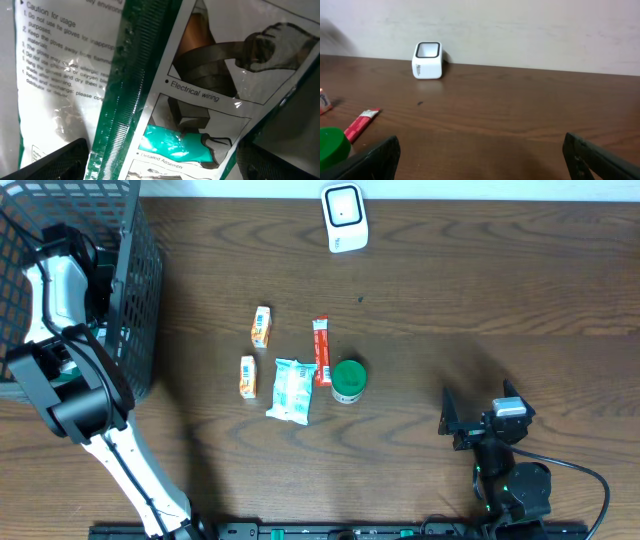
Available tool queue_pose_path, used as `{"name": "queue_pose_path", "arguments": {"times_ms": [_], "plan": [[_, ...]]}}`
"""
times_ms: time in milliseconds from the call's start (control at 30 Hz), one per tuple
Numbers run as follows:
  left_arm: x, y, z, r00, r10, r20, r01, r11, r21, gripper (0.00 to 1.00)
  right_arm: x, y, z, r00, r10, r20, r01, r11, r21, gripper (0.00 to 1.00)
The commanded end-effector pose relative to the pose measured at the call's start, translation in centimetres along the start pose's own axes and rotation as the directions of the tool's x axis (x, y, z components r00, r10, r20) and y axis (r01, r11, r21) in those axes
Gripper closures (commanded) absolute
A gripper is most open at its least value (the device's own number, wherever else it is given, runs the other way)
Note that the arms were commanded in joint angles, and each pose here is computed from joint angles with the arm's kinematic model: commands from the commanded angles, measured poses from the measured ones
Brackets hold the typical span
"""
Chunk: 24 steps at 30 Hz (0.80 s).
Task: Scan the item barcode
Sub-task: 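Reach the left gripper into the basket and grasp the green 3M gloves pack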
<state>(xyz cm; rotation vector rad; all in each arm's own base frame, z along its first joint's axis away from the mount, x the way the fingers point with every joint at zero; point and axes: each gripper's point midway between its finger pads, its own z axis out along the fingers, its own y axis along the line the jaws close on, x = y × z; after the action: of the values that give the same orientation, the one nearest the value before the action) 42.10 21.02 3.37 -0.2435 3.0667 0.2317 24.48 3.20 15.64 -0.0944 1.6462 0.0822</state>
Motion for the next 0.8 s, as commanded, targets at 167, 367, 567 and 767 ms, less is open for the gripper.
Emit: {"name": "queue_pose_path", "arguments": {"times_ms": [167, 367, 567, 767], "plan": [[1.4, 6.8, 1.4, 0.937, -0.348, 0.027, 0.345, 0.912, -0.223, 0.05, 0.1, -0.3, 0.0, 1.0, 0.017, -0.003, -0.017, 1.0, 0.014, 0.01], [0.1, 7.2, -0.7, 0.925, -0.367, 0.101, 0.379, 0.908, -0.178, 0.05, 0.1, -0.3, 0.0, 1.0, 0.017, -0.003, -0.017, 1.0, 0.013, 0.01], [-1.8, 7.0, -6.0, 0.896, -0.374, 0.238, 0.402, 0.912, -0.083, 0.05, 0.1, -0.3, 0.0, 1.0, 0.017, -0.003, -0.017, 1.0, 0.014, 0.01], [-1.0, 6.9, -7.3, 0.898, -0.374, 0.232, 0.401, 0.912, -0.084, 0.05, 0.1, -0.3, 0.0, 1.0, 0.017, -0.003, -0.017, 1.0, 0.014, 0.01]]}}
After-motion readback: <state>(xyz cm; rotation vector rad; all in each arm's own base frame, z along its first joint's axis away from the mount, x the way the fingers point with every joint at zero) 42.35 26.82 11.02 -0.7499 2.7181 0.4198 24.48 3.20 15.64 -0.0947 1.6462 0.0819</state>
